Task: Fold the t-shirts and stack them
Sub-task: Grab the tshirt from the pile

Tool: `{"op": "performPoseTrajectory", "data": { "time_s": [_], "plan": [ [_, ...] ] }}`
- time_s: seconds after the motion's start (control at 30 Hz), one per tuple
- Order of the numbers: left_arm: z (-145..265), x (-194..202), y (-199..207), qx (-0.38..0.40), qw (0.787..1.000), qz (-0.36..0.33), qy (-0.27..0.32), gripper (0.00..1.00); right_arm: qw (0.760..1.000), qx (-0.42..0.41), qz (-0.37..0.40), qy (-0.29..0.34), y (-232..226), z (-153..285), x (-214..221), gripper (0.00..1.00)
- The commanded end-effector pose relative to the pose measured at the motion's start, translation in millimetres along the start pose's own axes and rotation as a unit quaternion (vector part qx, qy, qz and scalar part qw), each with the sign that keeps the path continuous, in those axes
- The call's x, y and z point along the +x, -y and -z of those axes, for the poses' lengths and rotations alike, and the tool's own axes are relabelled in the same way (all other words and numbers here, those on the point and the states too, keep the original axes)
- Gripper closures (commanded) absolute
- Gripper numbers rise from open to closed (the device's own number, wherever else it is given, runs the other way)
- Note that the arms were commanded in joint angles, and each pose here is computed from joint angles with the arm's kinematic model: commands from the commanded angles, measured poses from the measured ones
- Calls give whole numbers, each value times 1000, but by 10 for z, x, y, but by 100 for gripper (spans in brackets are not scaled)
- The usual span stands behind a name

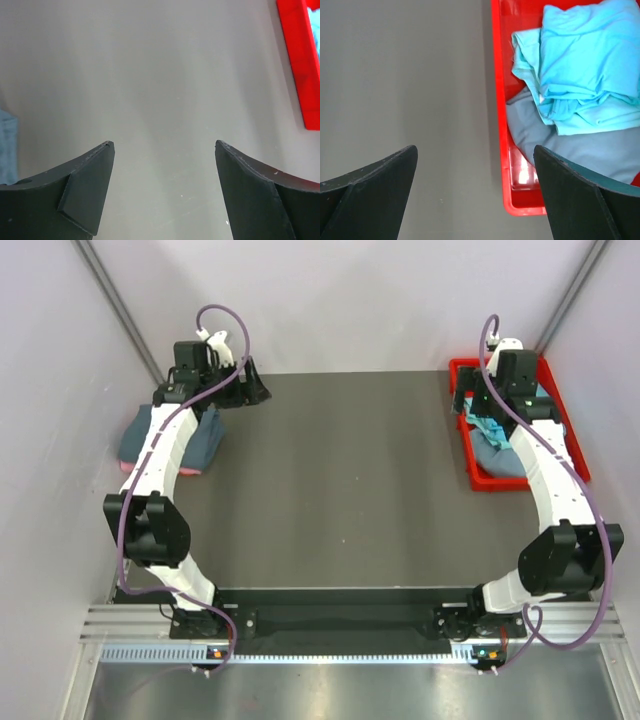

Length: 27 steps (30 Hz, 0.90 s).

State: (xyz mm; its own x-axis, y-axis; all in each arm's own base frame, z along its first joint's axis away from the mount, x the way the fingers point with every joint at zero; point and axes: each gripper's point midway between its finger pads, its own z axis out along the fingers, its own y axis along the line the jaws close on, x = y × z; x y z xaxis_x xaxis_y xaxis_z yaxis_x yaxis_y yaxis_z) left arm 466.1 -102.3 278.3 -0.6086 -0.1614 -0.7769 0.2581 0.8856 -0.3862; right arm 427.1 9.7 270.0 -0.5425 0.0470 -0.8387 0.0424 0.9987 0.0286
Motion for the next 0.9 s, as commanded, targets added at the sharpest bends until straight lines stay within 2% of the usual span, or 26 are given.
{"op": "performPoseTrajectory", "data": {
  "time_s": [0.0, 0.1, 0.2, 0.3, 0.43, 0.6, 0.87],
  "plan": [
    [53, -56, 170, 37, 999, -1, 17, 14, 999, 19, 31, 8, 67, 78, -47, 0],
    [32, 47, 143, 35, 999, -16, 2, 14, 997, 65, 43, 0, 295, -24, -137, 0],
    [-10, 168, 76, 6, 999, -49, -12, 14, 996, 90, 7, -6, 663, -172, -195, 0],
    [-32, 260, 0, -14, 997, -64, -31, 14, 992, 112, -64, -14, 1123, -322, -124, 2],
    [-58, 194, -41, -28, 997, -61, -26, 18, 990, 113, -82, -39, 1402, -495, 52, 4],
    [-148, 210, -50, -21, 997, -62, -34, 17, 989, 107, -65, -76, 1449, -684, 354, 7],
    [-277, 424, 43, 1, 997, -55, -59, 16, 990, 84, -42, -100, 1467, -1066, 543, 19]
  ]
}}
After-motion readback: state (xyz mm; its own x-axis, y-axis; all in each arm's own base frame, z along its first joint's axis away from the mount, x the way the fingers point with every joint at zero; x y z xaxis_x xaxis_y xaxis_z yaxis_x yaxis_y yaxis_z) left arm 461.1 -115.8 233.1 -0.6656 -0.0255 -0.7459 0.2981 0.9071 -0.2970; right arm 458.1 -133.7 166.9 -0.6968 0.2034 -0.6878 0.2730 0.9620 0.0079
